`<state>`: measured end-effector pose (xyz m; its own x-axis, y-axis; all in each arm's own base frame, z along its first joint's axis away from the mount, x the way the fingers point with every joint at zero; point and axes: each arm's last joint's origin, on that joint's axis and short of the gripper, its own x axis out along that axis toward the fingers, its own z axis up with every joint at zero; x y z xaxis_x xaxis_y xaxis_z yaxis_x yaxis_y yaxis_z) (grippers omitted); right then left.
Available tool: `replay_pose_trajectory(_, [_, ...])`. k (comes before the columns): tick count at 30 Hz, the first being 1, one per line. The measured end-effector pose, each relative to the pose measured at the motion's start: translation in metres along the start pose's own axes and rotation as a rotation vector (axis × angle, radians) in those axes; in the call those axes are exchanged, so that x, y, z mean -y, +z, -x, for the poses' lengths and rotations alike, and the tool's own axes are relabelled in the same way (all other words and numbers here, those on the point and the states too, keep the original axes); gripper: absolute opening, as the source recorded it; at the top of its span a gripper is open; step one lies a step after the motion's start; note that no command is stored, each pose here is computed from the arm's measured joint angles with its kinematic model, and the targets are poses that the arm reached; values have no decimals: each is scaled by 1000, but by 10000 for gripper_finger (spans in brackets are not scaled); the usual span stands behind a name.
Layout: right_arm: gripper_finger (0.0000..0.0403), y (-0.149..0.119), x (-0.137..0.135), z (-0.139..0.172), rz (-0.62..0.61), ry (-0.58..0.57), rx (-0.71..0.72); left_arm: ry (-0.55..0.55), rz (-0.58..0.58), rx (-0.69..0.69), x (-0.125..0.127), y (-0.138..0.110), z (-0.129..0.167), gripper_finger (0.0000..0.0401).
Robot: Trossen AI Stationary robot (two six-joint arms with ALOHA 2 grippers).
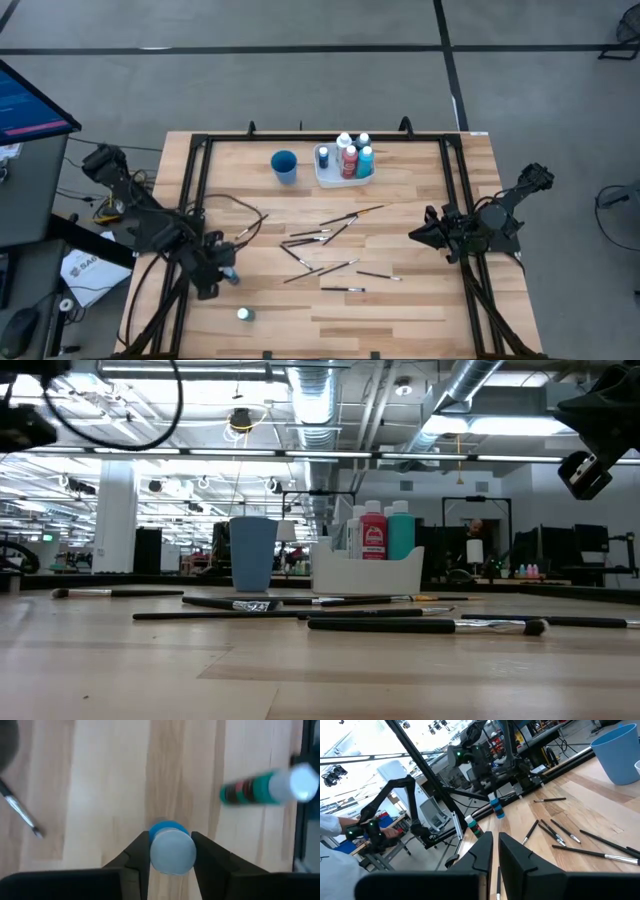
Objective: Pick & Place Paint Supplies
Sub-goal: Put the blue paint bottle into the white bin
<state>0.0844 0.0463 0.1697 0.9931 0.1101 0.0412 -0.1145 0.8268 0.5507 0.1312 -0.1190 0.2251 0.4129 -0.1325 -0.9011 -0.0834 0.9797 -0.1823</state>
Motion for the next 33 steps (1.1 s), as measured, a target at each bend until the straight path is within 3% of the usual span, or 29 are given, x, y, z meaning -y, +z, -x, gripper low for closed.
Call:
replay_pose_trajectory(3, [25, 0, 0, 0, 0, 0, 0, 17, 82, 61, -7, 18, 6, 101])
replay_pose_trajectory(9, [23, 0, 0, 0, 0, 0, 0, 152, 264, 272, -31, 58, 26, 101])
replay_pose_trajectory(19, [23, 0, 0, 0, 0, 0, 0, 300, 293, 595, -80, 147, 49, 101])
replay_pose_trajectory(26, [24, 0, 0, 0, 1, 0, 0, 376, 370, 640, -137, 209, 35, 101])
replay_pose_trajectory(33, [23, 0, 0, 0, 1, 0, 0, 436, 353, 596, -182, 256, 16, 102])
